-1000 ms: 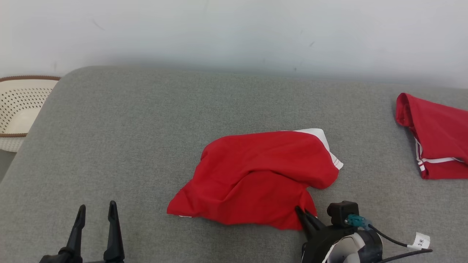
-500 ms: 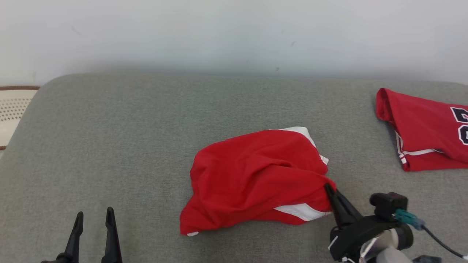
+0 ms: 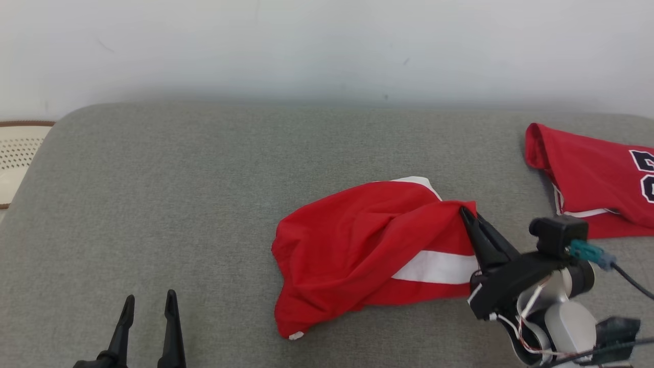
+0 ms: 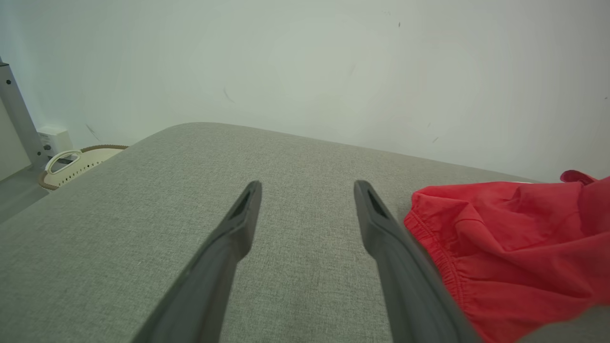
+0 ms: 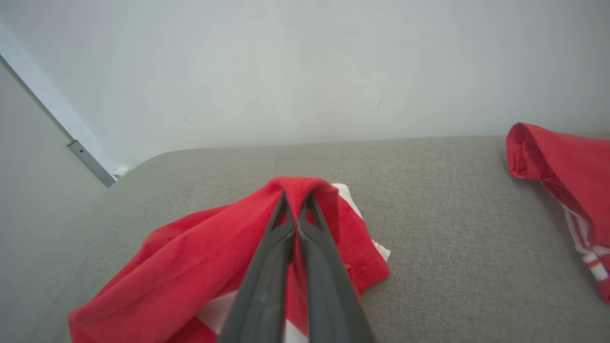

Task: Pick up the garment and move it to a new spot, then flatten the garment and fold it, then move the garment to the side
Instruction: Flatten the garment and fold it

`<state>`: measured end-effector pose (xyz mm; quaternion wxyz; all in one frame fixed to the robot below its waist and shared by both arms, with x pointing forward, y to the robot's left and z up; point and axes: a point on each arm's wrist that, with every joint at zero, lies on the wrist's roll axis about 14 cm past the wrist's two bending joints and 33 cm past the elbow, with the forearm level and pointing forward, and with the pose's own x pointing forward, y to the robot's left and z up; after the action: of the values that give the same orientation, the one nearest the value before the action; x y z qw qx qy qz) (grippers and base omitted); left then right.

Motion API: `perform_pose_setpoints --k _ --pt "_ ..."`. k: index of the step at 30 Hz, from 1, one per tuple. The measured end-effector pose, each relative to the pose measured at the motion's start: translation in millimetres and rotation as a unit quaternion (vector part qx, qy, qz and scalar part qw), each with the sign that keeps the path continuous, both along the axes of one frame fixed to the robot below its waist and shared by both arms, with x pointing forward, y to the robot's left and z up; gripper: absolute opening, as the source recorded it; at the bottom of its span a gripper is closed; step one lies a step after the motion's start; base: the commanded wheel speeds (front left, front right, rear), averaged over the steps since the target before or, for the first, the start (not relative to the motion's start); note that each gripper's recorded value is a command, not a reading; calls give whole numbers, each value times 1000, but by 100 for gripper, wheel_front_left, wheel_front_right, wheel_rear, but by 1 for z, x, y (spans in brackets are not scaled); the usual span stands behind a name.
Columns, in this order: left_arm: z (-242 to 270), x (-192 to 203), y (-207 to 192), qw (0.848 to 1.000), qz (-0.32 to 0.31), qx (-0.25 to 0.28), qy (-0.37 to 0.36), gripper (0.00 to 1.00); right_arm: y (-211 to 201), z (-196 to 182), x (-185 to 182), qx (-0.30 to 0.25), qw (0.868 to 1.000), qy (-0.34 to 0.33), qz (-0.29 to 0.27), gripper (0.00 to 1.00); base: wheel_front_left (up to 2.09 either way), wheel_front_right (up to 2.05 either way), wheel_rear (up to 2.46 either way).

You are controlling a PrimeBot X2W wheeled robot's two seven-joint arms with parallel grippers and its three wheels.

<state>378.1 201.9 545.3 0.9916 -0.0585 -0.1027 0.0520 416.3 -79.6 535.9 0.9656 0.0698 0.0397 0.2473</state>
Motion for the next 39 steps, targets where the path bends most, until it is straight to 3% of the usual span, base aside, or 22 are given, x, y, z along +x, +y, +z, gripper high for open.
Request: perform_pose_setpoints --k 12,17,18,19,21,27,39 --pt "-3 -4 5 1000 8 -5 6 100 17 -4 71 -56 998 18 10 0 0 0 0" --pt "-7 -3 8 1000 11 -5 14 100 13 -26 99 -84 995 45 -4 0 0 0 0" --pt "-9 -4 9 1000 13 -6 16 100 15 -31 101 -89 995 51 -4 4 0 0 0" --pt "-9 -4 10 1000 15 -6 17 100 16 -38 101 -96 994 58 -2 16 0 0 0" --pt "-11 -4 11 1000 17 -6 20 100 19 -50 101 -102 992 71 0 100 0 0 0" --pt "-13 -4 12 1000 17 -6 23 100 13 -57 97 -105 992 67 -8 100 0 0 0" --pt "-10 3 -7 1000 -14 -11 17 100 -32 -37 70 -38 998 10 -49 100 0 0 0"
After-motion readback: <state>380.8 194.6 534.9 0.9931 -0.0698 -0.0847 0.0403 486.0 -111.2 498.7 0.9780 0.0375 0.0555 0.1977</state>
